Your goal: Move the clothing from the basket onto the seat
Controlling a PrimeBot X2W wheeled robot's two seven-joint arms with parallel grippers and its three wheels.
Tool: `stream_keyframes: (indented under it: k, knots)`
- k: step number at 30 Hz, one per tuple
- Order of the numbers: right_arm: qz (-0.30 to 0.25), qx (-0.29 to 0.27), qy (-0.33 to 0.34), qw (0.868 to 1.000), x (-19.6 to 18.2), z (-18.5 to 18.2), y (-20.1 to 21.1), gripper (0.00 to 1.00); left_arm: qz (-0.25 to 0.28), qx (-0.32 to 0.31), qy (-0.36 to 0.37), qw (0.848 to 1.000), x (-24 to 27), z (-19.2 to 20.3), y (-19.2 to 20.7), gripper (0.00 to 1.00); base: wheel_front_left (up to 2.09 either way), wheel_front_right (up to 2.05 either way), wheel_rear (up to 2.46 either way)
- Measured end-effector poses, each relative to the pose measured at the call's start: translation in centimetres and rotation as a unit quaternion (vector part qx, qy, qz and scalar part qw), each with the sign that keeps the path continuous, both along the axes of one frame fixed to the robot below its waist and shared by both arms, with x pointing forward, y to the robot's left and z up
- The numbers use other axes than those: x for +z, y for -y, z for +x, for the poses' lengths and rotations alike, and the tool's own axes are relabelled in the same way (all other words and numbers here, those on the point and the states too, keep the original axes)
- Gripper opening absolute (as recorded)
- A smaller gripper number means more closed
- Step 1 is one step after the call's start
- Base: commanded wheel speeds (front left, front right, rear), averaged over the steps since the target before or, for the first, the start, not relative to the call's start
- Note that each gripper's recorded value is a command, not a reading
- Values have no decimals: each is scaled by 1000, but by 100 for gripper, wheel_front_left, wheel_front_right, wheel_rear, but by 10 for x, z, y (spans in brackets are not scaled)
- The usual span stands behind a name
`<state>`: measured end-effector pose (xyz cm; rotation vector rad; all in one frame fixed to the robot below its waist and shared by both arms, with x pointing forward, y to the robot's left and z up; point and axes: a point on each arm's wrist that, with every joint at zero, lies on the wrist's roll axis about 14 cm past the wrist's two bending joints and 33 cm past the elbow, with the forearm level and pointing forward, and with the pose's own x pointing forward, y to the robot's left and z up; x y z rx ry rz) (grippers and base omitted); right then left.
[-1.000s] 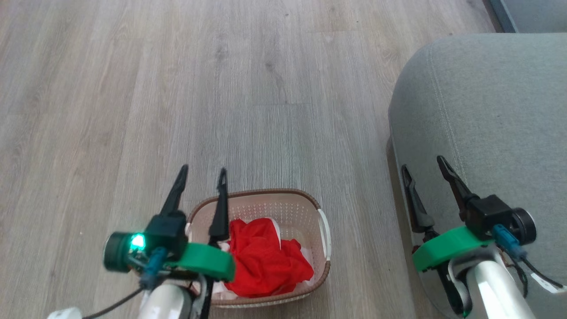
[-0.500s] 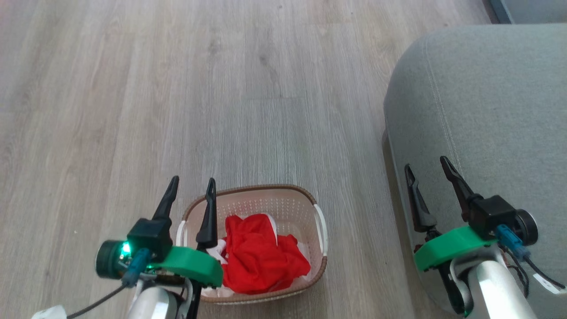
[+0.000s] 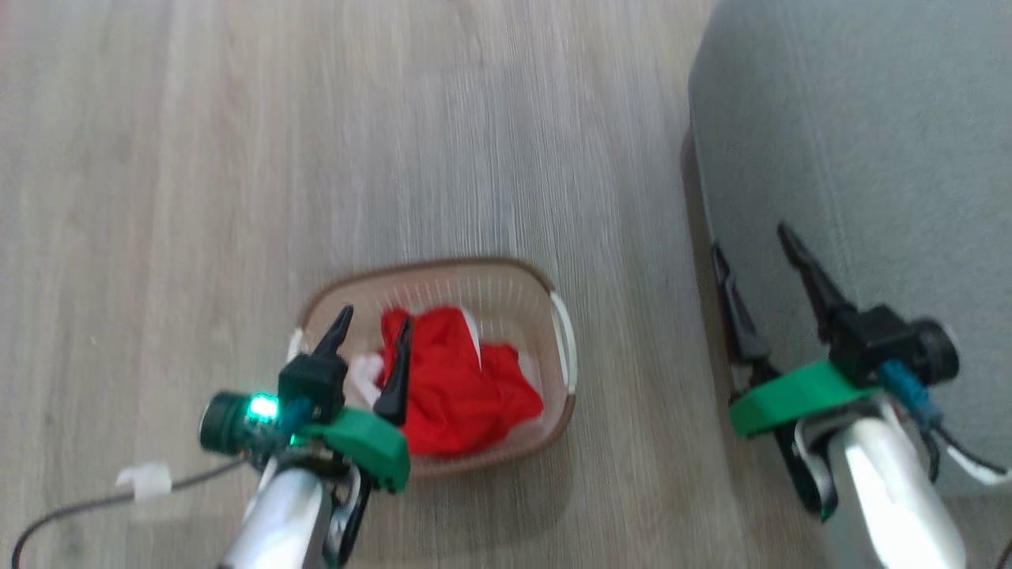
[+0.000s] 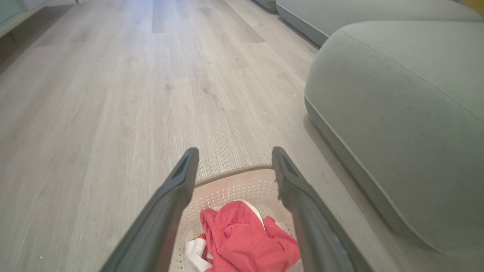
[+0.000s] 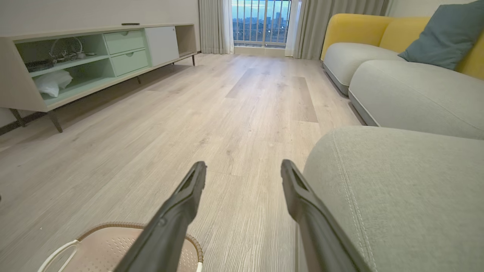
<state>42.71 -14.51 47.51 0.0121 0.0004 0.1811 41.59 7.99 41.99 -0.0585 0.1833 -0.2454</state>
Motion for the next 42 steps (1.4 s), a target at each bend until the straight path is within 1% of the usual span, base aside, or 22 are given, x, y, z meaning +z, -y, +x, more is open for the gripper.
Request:
stream_keyframes:
  k: [4,9,13,15,17,22,25,26,28,31,36,42]
  knots:
    - [-2,1,1,1000,-8,23,0,100,18,-38,-47,998,-41,17,13,100,0,0,0]
    - [-3,17,-5,1000,-27,48,-10,100,55,-85,-101,990,-97,36,26,100,0,0,0]
    - [-5,14,-13,1000,-47,64,-6,100,75,-122,-140,980,-142,48,36,100,0,0,0]
    - [-6,17,-24,1000,-60,68,-7,100,95,-145,-155,973,-164,50,39,100,0,0,0]
    - [-8,14,-37,999,-75,69,-4,100,101,-156,-178,966,-187,49,43,100,0,0,0]
    - [-10,3,-53,999,-98,76,6,100,113,-191,-245,944,-244,34,51,100,0,0,0]
    - [-13,4,-69,997,-113,74,8,100,121,-211,-284,928,-274,24,55,100,0,0,0]
    - [-13,4,-69,997,-113,74,8,100,121,-211,-284,928,-274,24,55,100,0,0,0]
    - [-15,10,-83,996,-123,71,5,100,138,-235,-301,914,-290,16,56,100,0,0,0]
    - [-19,12,-93,995,-132,70,6,100,177,-261,-316,895,-312,13,53,100,0,0,0]
    - [-21,8,-109,994,-145,66,11,100,218,-260,-339,878,-338,25,46,100,0,0,0]
    - [-21,2,-124,992,-155,61,16,100,255,-273,-373,849,-360,16,41,100,0,0,0]
